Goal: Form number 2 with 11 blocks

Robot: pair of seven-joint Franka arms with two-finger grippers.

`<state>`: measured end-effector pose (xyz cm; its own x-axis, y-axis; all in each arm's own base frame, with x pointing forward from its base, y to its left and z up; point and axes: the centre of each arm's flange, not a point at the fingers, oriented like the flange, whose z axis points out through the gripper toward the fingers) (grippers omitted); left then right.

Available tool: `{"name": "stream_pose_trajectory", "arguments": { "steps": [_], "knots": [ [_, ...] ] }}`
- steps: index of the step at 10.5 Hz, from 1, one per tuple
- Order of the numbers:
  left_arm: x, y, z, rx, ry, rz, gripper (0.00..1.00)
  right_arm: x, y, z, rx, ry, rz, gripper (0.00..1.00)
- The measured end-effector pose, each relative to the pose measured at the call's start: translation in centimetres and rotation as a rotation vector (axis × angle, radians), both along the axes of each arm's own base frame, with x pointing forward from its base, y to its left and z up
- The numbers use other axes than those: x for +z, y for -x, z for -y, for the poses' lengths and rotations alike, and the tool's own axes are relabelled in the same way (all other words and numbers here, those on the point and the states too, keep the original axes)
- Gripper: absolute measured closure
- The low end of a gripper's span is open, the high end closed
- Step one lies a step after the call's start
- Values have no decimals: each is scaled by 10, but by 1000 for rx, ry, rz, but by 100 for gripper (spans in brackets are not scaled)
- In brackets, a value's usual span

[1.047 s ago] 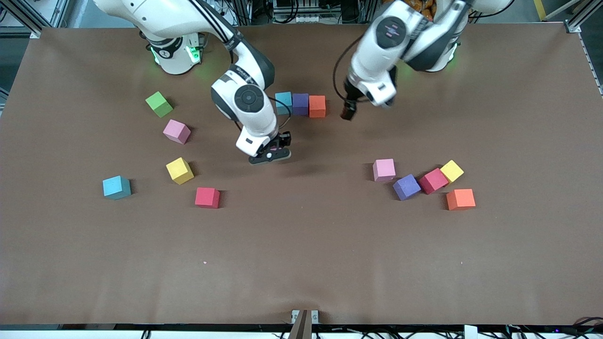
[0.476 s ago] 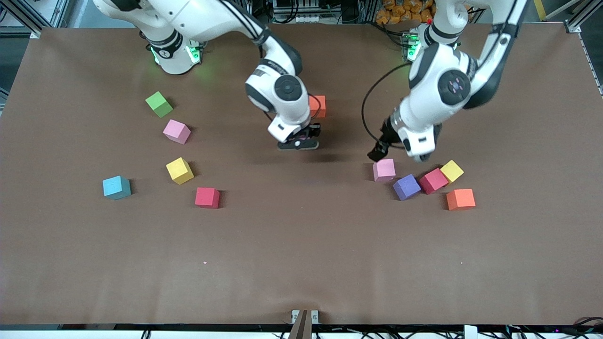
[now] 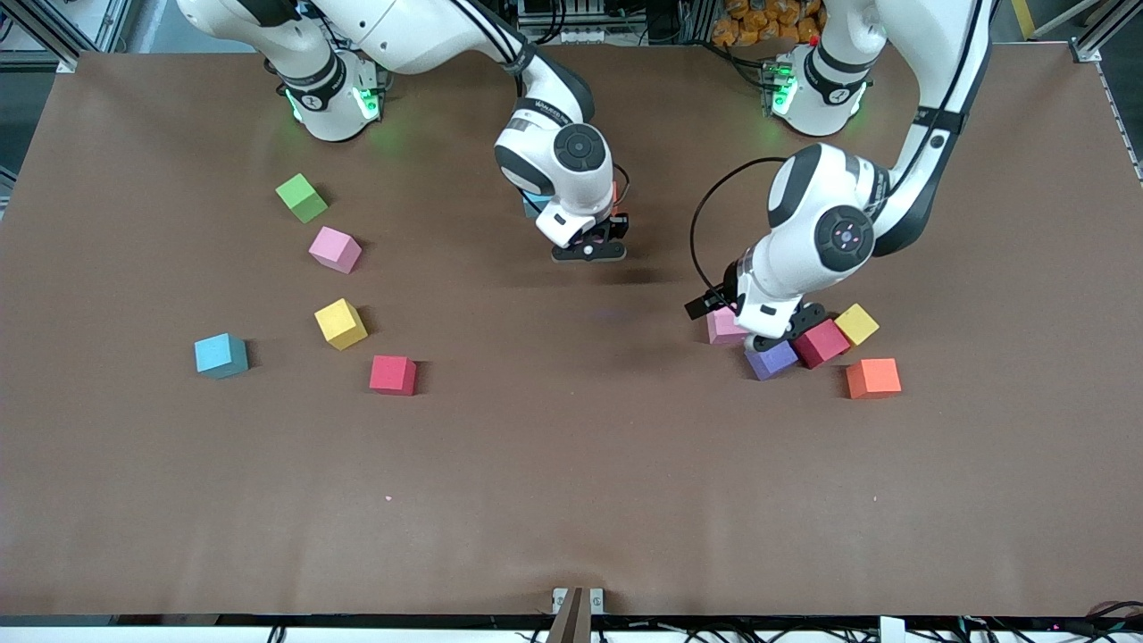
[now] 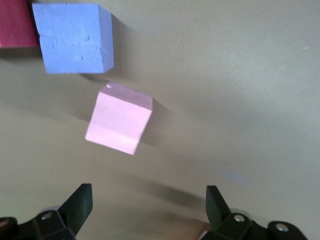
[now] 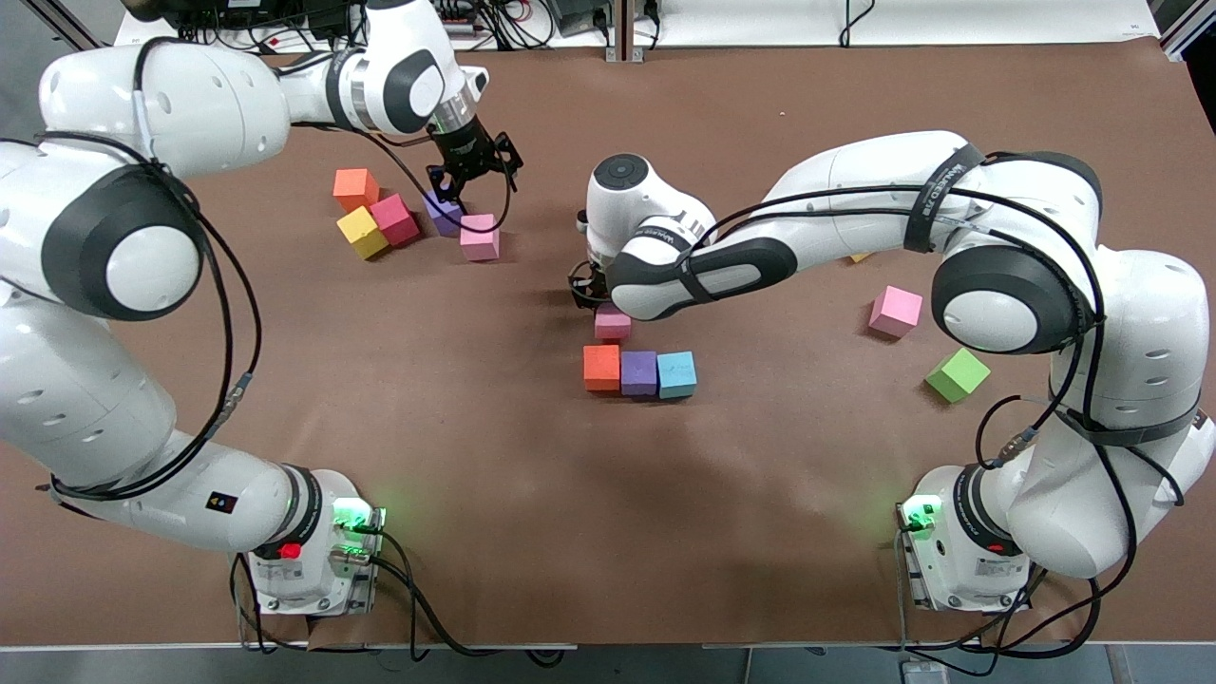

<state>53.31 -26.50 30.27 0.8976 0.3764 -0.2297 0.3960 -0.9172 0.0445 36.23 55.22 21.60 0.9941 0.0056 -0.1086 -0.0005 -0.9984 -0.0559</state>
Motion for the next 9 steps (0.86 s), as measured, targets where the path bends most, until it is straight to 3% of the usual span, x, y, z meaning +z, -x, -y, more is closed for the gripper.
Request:
{"name": "stream_pose_trajectory", "arguments": {
  "steps": [4, 9],
  "knots": [
    [-16, 0, -18, -230, -12, 8, 0, -8, 17, -9, -8, 9, -10, 44],
    [-46, -1, -27, -259, -41, -31, 0, -22, 26, -14, -14, 6, -18, 44]
  ]
}}
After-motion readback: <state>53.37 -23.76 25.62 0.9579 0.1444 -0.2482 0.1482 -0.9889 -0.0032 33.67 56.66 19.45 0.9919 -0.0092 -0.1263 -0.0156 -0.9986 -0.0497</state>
